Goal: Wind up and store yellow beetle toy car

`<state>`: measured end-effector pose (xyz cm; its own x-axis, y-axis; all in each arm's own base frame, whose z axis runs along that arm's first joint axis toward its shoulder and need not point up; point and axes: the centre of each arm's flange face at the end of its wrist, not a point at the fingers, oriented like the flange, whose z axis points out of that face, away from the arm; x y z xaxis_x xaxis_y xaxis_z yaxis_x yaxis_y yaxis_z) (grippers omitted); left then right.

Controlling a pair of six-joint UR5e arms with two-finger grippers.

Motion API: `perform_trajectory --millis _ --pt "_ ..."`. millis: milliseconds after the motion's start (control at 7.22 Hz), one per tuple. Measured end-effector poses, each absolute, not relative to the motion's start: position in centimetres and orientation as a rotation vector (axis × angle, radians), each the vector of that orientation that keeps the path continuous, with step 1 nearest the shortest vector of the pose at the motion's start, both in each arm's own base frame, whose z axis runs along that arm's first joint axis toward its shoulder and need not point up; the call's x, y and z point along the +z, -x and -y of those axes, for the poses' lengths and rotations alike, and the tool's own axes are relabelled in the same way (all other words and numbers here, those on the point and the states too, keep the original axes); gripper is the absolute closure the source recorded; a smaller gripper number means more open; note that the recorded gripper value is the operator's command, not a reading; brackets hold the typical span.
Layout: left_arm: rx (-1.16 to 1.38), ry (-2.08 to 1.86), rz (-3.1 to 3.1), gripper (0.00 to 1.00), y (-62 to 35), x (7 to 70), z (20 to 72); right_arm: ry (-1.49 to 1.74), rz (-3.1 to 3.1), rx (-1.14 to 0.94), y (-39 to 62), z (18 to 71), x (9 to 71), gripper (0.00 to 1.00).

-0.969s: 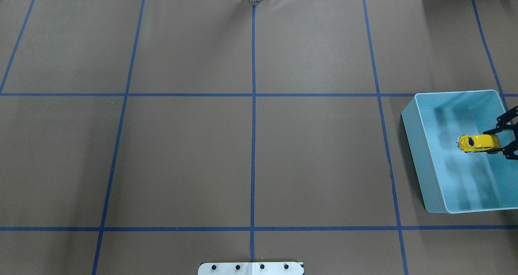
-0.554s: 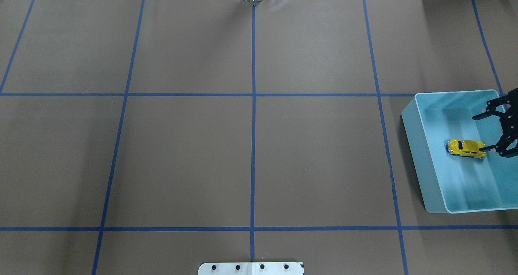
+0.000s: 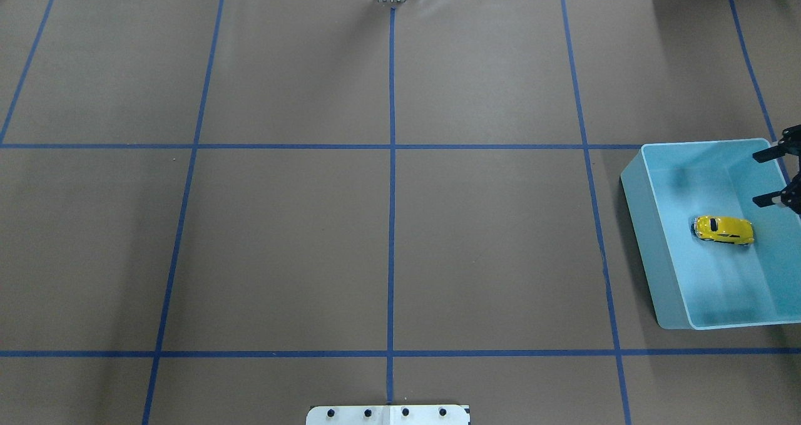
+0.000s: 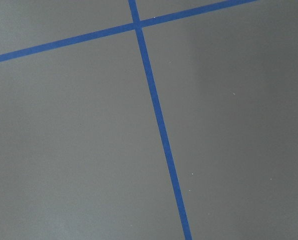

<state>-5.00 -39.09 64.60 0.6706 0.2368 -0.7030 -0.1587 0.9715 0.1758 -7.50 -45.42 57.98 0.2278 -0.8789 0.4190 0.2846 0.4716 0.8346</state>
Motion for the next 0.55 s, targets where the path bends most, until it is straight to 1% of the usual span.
perform_trajectory --millis 277,554 --pt "0.222 -0.102 -0.806 0.0 5.0 64.6 39.0 -0.644 1.015 -0.731 2.7 46.1 57.7 0.0" --pt "0.221 -0.102 -0.806 0.0 5.0 64.7 39.0 -0.613 0.993 -0.632 -0.6 44.5 59.2 0.0"
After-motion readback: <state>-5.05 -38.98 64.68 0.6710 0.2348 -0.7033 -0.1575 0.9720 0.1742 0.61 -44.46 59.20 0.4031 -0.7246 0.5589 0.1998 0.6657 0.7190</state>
